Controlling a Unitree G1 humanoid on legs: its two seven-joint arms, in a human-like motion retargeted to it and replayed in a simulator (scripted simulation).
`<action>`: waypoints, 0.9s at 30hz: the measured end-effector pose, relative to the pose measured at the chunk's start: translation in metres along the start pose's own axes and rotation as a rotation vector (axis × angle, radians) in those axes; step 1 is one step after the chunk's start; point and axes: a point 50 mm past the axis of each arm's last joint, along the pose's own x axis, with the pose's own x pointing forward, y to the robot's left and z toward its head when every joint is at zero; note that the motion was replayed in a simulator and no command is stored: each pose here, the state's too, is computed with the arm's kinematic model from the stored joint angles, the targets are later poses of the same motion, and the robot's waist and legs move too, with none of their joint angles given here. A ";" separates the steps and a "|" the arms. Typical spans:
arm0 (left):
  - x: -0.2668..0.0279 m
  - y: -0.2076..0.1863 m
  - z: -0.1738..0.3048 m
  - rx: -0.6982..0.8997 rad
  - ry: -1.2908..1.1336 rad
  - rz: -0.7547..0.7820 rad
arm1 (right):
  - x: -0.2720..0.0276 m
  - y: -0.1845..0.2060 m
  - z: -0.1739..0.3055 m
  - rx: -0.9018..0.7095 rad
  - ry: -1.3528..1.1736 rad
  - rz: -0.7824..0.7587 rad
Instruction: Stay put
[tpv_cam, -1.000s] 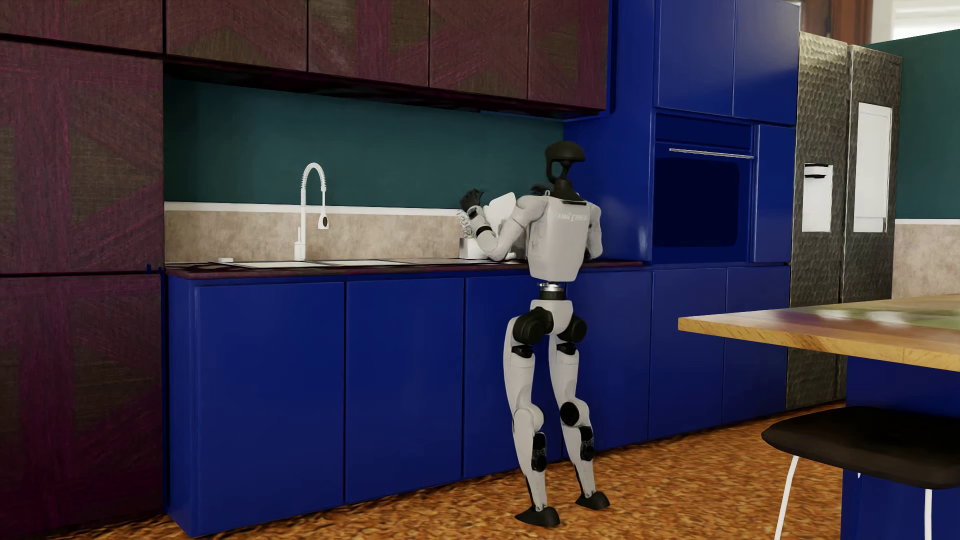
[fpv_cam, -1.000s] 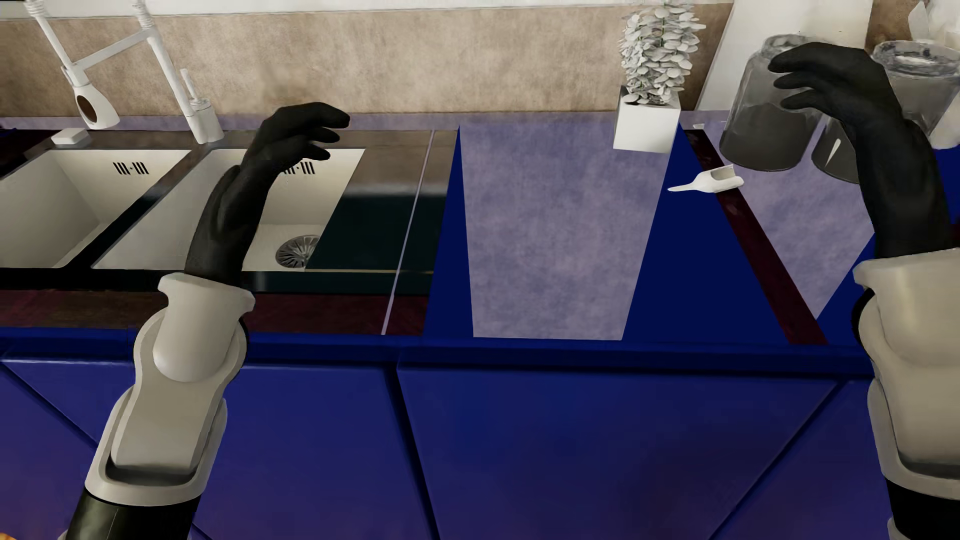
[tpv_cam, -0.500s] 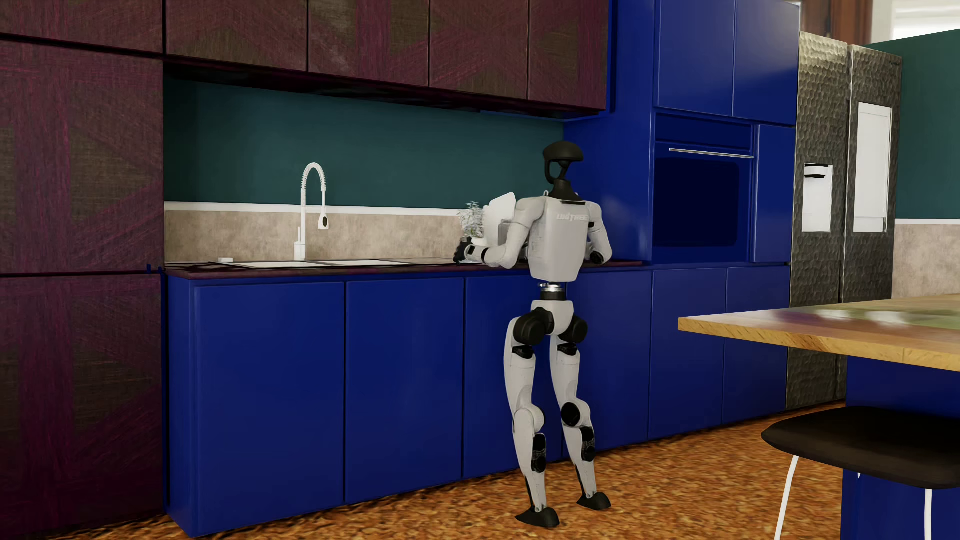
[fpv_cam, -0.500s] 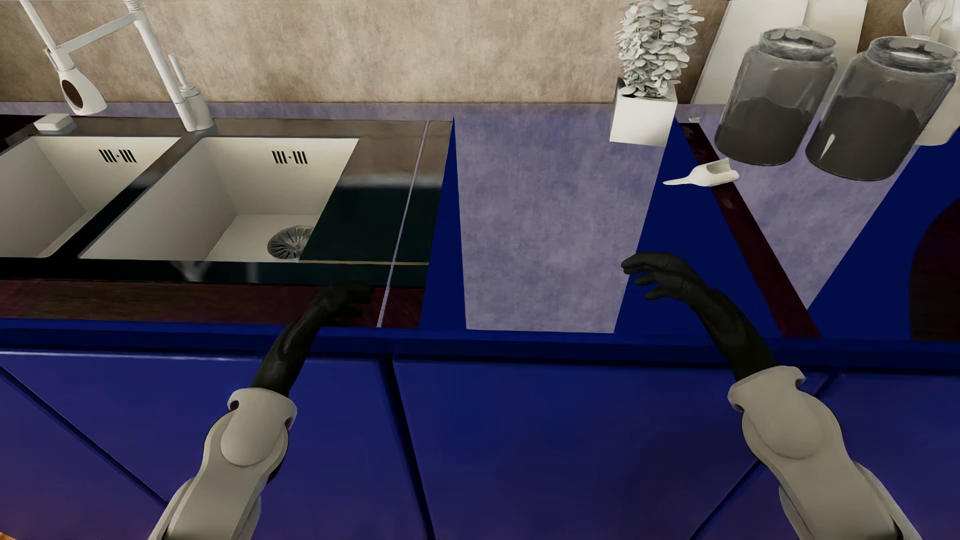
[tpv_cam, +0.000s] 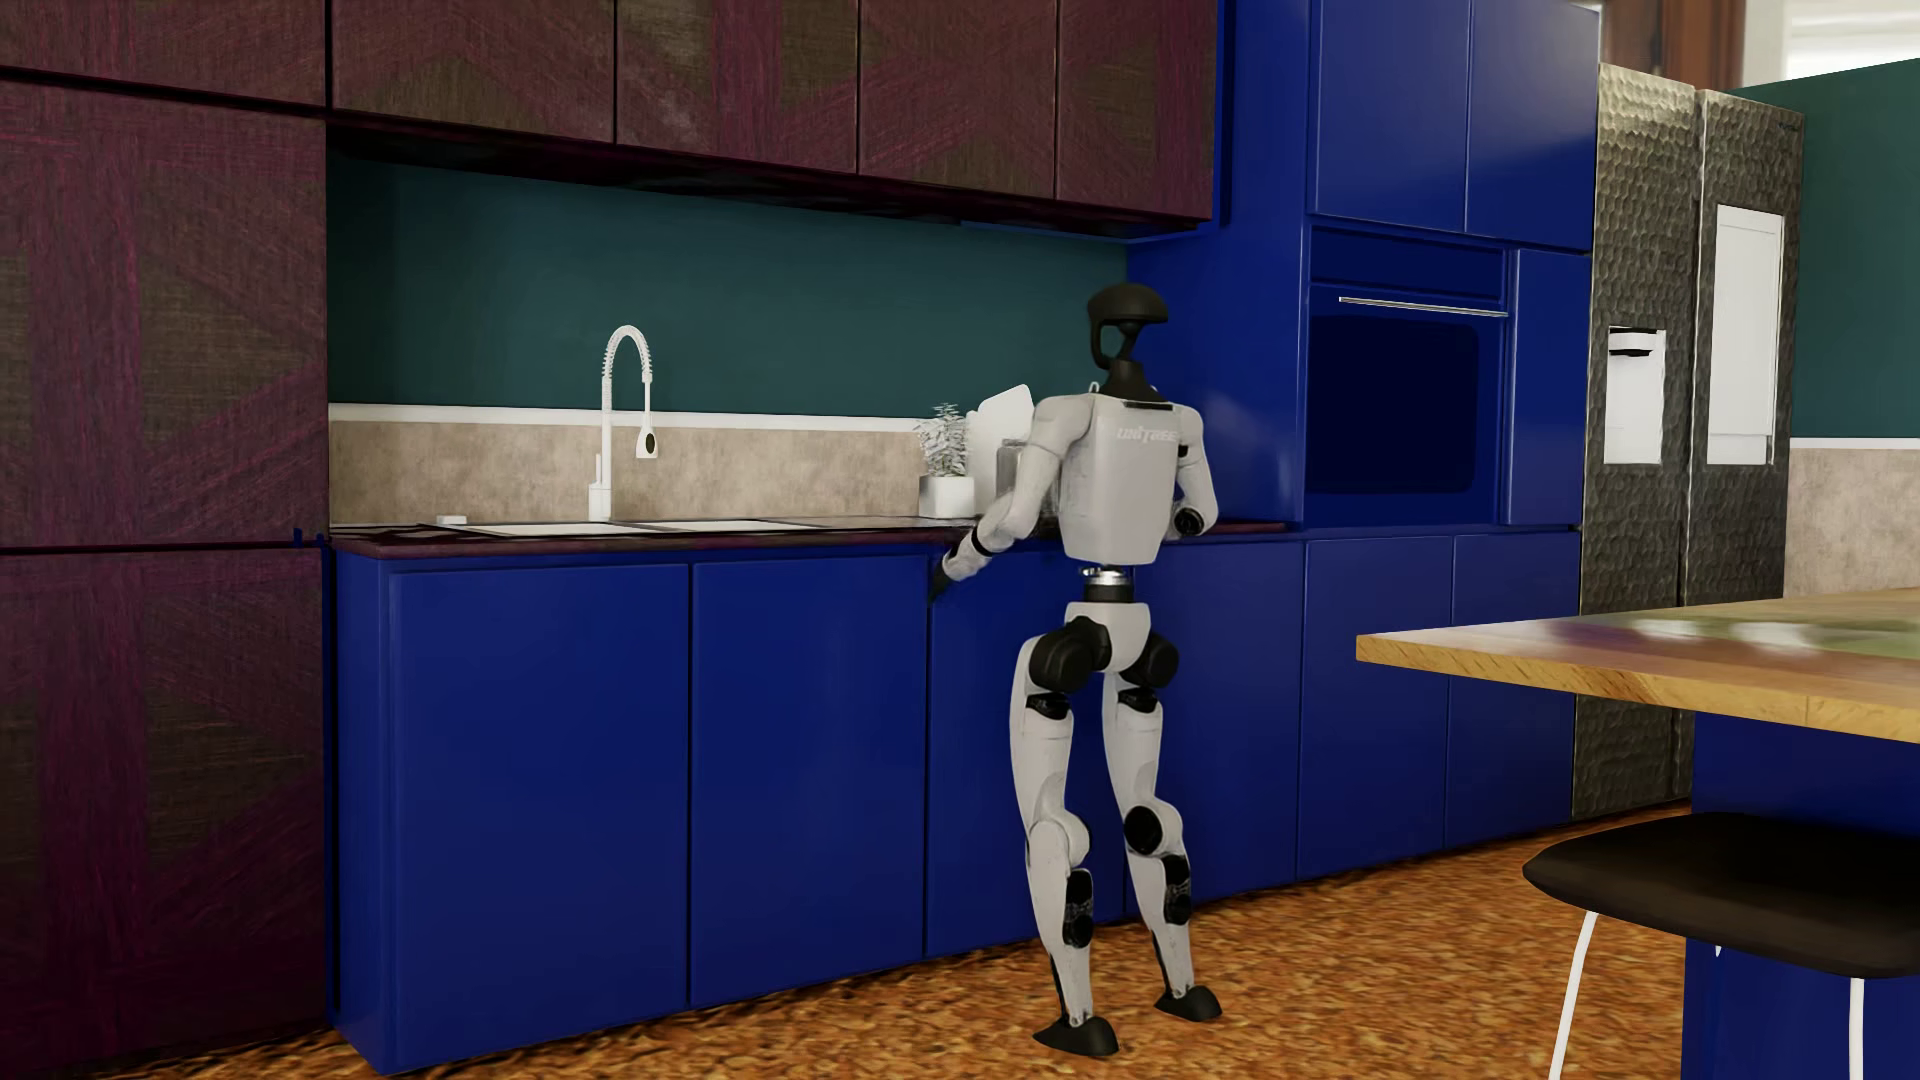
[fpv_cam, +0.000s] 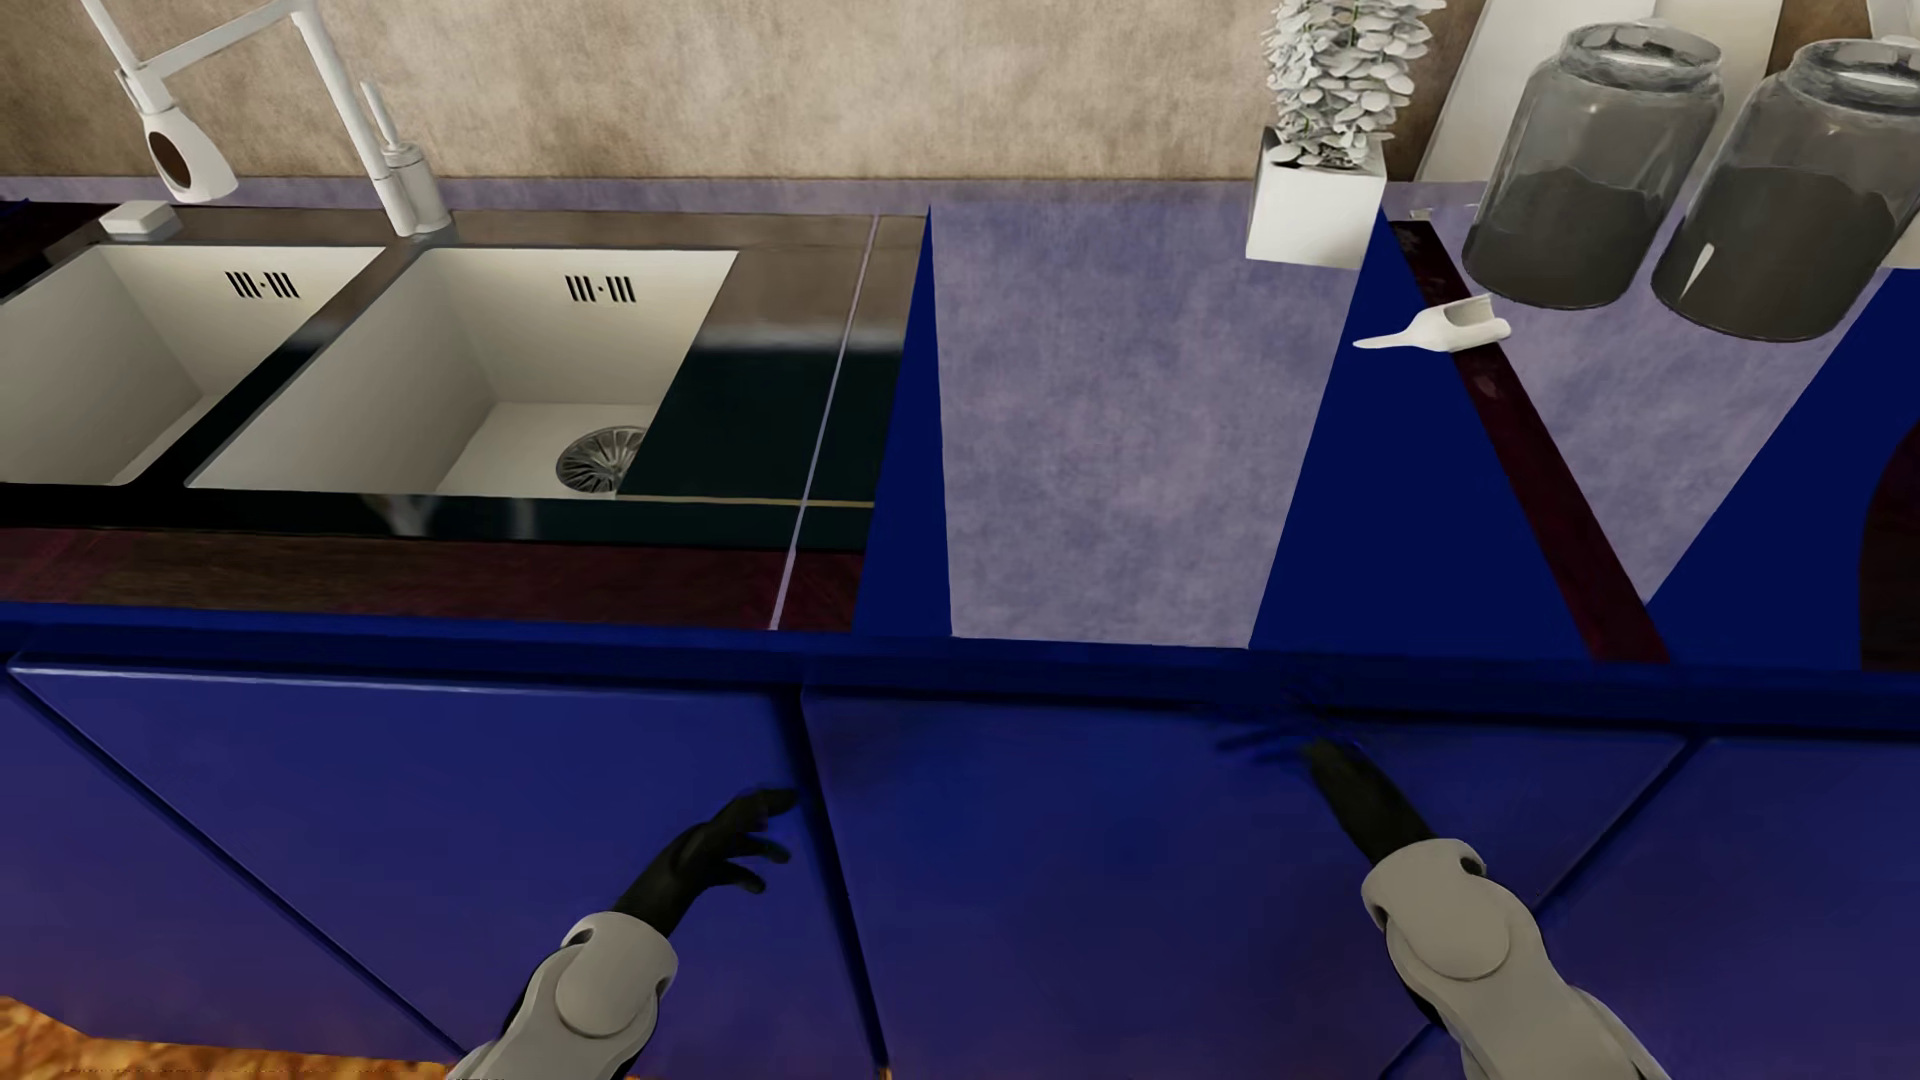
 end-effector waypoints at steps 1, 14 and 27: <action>0.002 -0.005 -0.002 0.008 0.011 -0.021 | 0.001 0.008 -0.008 -0.001 0.035 0.031; 0.014 -0.043 -0.030 0.048 0.174 -0.152 | 0.008 0.054 -0.048 -0.029 0.229 0.195; 0.004 -0.049 -0.039 -0.056 0.198 -0.115 | -0.001 0.050 -0.055 0.040 0.254 0.139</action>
